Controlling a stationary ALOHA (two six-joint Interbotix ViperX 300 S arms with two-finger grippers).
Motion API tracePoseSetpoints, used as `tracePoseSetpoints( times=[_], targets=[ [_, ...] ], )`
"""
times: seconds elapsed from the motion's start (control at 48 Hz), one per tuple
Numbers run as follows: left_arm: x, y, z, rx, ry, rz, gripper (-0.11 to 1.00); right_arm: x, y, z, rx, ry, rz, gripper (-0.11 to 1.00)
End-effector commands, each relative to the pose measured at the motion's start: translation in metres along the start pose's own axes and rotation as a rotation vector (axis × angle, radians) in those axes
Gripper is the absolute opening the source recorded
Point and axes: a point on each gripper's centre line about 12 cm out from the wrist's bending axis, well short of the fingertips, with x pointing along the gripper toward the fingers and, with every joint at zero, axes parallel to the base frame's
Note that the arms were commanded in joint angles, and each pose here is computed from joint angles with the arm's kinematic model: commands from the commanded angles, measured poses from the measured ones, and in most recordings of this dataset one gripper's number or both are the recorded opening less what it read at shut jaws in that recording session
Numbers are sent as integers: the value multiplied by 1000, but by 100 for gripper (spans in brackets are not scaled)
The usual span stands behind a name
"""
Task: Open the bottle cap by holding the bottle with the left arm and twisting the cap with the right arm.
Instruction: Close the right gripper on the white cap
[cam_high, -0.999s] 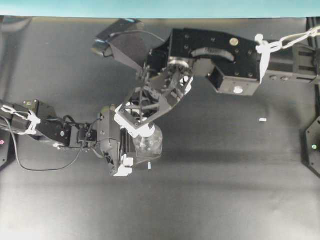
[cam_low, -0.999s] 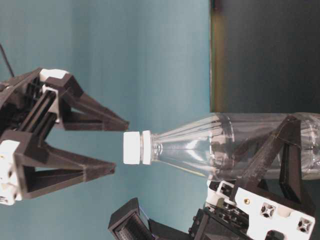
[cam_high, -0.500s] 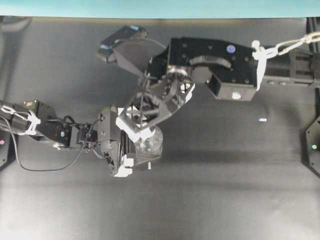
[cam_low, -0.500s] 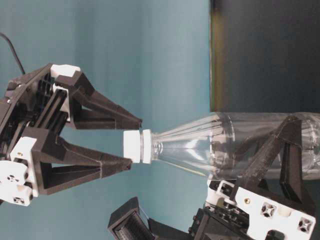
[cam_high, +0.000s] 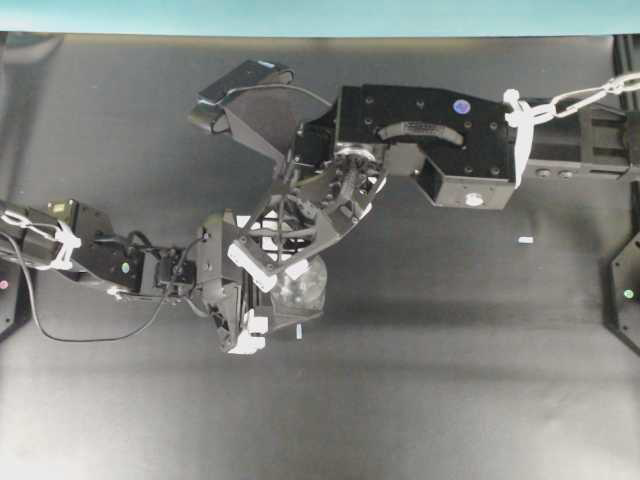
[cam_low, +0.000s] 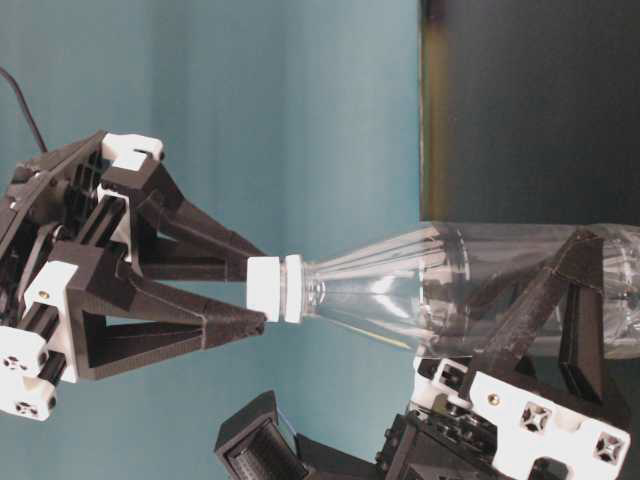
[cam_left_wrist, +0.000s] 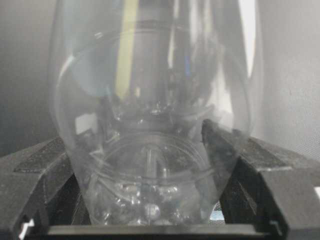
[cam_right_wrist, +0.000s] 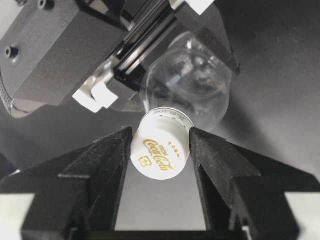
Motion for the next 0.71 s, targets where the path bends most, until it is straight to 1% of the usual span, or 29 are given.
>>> tracePoseSetpoints(
  times=[0.0, 0.062, 0.271, 0.333, 0.354, 0.375, 0.396, 0.541, 0.562, 0.583, 0.624, 0.687],
  targets=[
    [1, -2, 2, 4, -2, -7, 78, -1, 5, -2, -71, 3, 0, 38],
    [1, -2, 2, 4, -2, -7, 78, -3, 5, -2, -132, 9, -4, 38],
    [1, -2, 0, 4, 1, -7, 78, -6, 8, -1, -421, 47, -14, 38],
    [1, -2, 0, 4, 2, -7, 78, -9, 9, 0, -516, 52, -14, 38],
    [1, -2, 1, 4, 1, -7, 78, -9, 9, 0, -564, 60, -15, 38],
    [1, -2, 1, 4, 2, -7, 78, -10, 10, 1, -580, 60, -15, 38],
    [1, -2, 0, 4, 7, -7, 78, -10, 11, 0, -633, 68, -16, 38],
    [1, -2, -2, 2, 22, -5, 78, -13, 12, -1, -874, 109, -22, 38],
    [1, -2, -2, 2, 24, -5, 78, -13, 12, -2, -929, 119, -22, 38],
    [1, -2, -1, 3, 22, -6, 78, -14, 13, -2, -963, 123, -22, 38],
    [1, -2, -1, 3, 21, -6, 78, -13, 13, -3, -1022, 133, -25, 38],
    [1, -2, -1, 3, 22, -6, 78, -13, 12, -5, -1088, 142, -32, 38]
  ],
)
